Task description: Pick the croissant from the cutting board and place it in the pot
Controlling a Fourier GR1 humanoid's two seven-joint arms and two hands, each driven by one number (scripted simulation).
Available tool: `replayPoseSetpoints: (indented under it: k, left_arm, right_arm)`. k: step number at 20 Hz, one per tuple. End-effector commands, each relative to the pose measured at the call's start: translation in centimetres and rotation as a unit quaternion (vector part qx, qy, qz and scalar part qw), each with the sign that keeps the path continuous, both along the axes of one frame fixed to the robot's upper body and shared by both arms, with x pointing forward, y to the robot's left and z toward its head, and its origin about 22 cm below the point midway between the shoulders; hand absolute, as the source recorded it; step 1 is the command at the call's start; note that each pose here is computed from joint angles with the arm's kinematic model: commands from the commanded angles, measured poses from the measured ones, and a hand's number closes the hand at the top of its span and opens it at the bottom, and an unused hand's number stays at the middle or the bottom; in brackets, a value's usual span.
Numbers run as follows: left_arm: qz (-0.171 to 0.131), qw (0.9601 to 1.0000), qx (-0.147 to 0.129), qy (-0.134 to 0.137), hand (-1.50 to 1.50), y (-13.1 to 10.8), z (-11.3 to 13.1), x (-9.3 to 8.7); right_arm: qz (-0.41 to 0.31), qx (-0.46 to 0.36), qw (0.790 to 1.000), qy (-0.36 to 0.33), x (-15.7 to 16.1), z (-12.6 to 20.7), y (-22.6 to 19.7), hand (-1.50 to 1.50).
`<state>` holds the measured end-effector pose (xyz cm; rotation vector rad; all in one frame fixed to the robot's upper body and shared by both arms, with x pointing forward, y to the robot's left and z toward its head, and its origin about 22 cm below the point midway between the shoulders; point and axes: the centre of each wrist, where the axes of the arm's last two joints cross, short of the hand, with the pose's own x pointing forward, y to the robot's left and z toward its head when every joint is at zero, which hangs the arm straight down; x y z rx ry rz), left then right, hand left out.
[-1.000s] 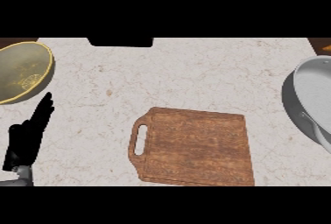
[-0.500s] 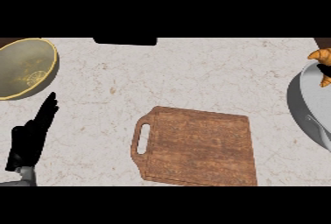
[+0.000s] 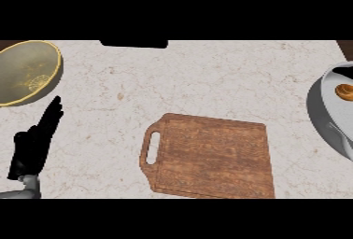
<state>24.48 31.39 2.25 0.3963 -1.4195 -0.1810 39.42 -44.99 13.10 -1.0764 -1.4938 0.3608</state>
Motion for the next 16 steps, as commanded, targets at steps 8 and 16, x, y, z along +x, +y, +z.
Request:
replayPoseSetpoints:
  k: [8,16]
  left_arm:
    - [0.011,0.9999,0.002,0.004,0.00,-0.1,-0.5,-0.4]
    - [0.027,0.9996,0.007,0.004,0.00,3.0,1.3,-0.4]
  right_arm:
    - [0.027,0.184,0.967,-0.175,-1.2,1.7,-2.7,-1.50]
    - [0.064,0.245,0.957,-0.144,-5.4,-0.9,-6.6,-1.50]
